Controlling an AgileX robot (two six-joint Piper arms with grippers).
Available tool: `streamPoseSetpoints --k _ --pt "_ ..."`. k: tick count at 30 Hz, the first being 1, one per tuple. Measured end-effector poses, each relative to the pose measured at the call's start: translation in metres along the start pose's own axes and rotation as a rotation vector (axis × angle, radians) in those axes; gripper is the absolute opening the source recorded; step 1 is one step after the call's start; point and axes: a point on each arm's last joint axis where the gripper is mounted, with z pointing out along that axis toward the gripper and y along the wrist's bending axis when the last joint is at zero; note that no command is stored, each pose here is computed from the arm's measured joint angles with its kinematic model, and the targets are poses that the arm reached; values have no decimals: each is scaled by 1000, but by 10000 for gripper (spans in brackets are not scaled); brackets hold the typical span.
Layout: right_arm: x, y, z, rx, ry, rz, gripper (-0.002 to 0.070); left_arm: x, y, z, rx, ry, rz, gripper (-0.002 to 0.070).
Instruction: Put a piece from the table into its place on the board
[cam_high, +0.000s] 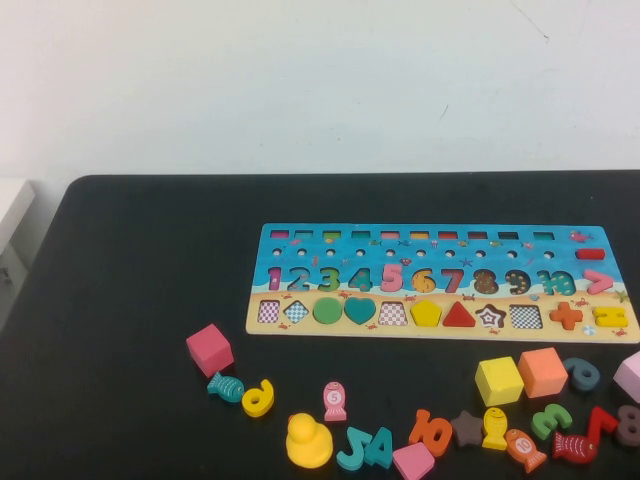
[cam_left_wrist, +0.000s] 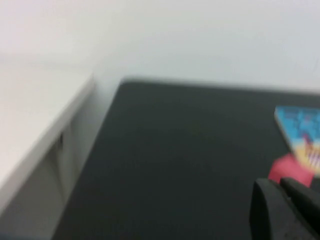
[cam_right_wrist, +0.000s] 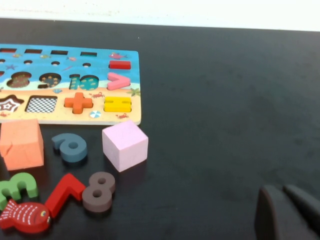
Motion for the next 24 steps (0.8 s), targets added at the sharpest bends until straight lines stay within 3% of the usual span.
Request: streamPoseSetpoints --k 5,24 --pt "0 0 0 0 0 0 18 14 1 -1 -13 156 4 -1" --pt "0 0 0 0 0 0 18 16 -1 -2 14 168 79 -1"
